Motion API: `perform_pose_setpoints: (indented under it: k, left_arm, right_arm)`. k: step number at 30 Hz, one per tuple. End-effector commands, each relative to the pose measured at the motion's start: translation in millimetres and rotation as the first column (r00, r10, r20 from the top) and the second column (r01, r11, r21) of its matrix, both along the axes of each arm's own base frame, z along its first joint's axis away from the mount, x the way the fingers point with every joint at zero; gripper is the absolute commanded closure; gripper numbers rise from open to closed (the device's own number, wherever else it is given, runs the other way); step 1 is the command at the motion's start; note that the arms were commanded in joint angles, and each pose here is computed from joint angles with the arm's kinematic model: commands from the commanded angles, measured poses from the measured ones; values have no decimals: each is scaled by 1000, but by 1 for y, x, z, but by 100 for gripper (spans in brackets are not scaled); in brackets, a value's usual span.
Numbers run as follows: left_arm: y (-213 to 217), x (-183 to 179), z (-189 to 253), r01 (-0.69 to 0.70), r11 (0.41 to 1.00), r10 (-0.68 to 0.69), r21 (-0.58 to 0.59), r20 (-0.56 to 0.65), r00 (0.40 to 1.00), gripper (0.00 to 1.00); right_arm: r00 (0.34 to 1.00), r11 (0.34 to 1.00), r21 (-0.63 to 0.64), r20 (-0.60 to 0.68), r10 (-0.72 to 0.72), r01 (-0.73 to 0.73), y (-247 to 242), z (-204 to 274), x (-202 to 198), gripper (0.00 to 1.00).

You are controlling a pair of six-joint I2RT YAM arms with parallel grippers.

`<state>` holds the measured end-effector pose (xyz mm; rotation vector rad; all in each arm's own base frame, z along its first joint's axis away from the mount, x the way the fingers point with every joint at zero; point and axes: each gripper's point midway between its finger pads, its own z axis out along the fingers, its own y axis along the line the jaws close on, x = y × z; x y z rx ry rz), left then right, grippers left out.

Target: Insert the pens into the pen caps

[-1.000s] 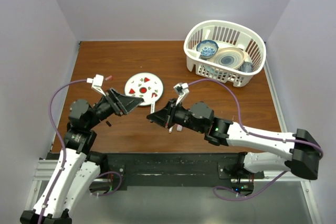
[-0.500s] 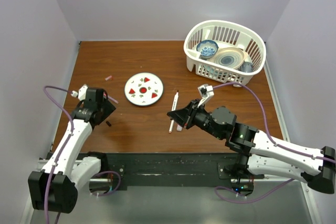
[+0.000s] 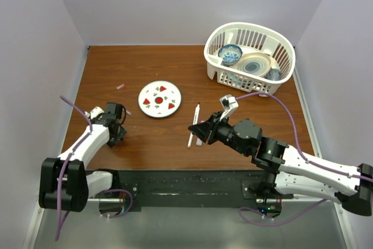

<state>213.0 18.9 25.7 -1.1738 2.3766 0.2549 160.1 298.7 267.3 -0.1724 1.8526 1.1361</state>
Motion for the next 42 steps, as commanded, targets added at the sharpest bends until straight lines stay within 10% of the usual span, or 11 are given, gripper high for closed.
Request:
perform_pose_setpoints:
  k: [1, 12, 19, 26, 29, 34, 37, 42]
  left_arm:
    - [9, 15, 4, -29, 999, 26, 38, 74, 997, 55]
    - [-2, 14, -15, 43, 999, -43, -8, 15, 999, 59]
    - [-15, 18, -21, 146, 988, -146, -52, 5, 989, 81]
    - [-60, 71, 33, 531, 847, -523, 22, 212, 826, 100]
    - [-90, 89, 61, 728, 667, -744, 159, 193, 640, 100]
    - [-147, 96, 81, 950, 200, -980, 240, 68, 189, 100]
    - [-172, 78, 73, 961, -127, -992, 247, -34, -122, 100]
    - [-190, 54, 67, 855, -450, -893, 258, -148, -425, 100]
  right_arm:
    - [999, 999, 21, 38, -25, 24, -6, 15, 3, 100]
    - [999, 1000, 28, 34, -9, 8, -3, 19, 1, 100]
    - [999, 999, 39, 42, -12, 10, -5, 25, 1, 100]
    - [999, 999, 44, 43, -17, 15, -10, 31, 0, 100]
    - [998, 998, 59, 46, -33, 31, -16, 36, 0, 100]
    - [995, 993, 84, 53, -85, 80, -33, 45, 1, 100]
    - [991, 989, 90, 58, -119, 113, -44, 49, 3, 100]
    - [985, 983, 96, 68, -161, 155, -62, 56, 2, 100]
